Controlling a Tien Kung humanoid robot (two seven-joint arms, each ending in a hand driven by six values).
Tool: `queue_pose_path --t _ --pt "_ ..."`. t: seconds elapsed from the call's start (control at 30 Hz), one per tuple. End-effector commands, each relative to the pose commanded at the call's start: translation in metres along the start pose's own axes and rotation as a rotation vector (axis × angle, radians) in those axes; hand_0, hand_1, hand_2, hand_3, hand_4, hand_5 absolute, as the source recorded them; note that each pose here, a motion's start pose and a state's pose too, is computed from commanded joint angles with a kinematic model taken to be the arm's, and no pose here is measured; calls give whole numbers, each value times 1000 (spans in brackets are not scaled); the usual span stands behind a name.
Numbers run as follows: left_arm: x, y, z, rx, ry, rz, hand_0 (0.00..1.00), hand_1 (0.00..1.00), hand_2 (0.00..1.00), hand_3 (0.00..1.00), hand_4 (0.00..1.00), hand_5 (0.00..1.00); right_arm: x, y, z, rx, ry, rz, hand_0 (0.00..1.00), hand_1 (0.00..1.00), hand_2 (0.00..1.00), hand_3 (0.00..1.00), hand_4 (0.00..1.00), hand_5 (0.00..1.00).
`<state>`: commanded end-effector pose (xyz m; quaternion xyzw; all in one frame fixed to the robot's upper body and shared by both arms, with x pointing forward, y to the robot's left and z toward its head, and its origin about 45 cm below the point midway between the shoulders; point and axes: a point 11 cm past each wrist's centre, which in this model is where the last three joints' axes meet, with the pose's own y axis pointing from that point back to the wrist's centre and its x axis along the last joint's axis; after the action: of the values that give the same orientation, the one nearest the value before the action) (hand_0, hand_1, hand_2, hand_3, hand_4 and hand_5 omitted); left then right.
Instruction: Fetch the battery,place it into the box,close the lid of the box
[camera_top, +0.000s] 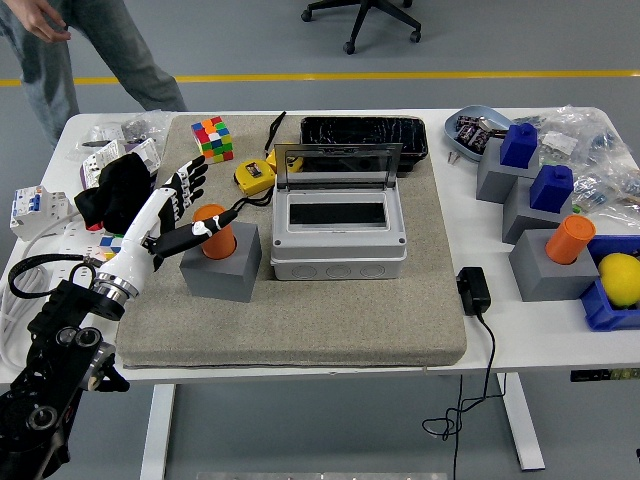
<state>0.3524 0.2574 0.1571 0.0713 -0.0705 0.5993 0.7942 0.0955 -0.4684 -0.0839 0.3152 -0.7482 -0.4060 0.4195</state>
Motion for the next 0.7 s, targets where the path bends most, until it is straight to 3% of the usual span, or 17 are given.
queue_pose_path --t 0.23,0.27,0.4,0.7 --pt "-5 1 -7 20 -2 -3 971 998 998 998 998 359 0 0 2 -3 1 -1 998 915 867 821 998 998" --pt "-4 1 -8 24 -2 0 998 998 998 998 998 452 0 0 2 -3 1 -2 998 913 864 822 998 998" --pt "3 1 -11 30 -11 22 998 998 998 998 998 452 -1 0 1 -2 -2 -2 998 913 864 822 998 998" --pt "2 0 -11 20 -12 60 978 998 998 998 998 420 1 0 -1 -2 -9 1 998 907 853 820 998 998"
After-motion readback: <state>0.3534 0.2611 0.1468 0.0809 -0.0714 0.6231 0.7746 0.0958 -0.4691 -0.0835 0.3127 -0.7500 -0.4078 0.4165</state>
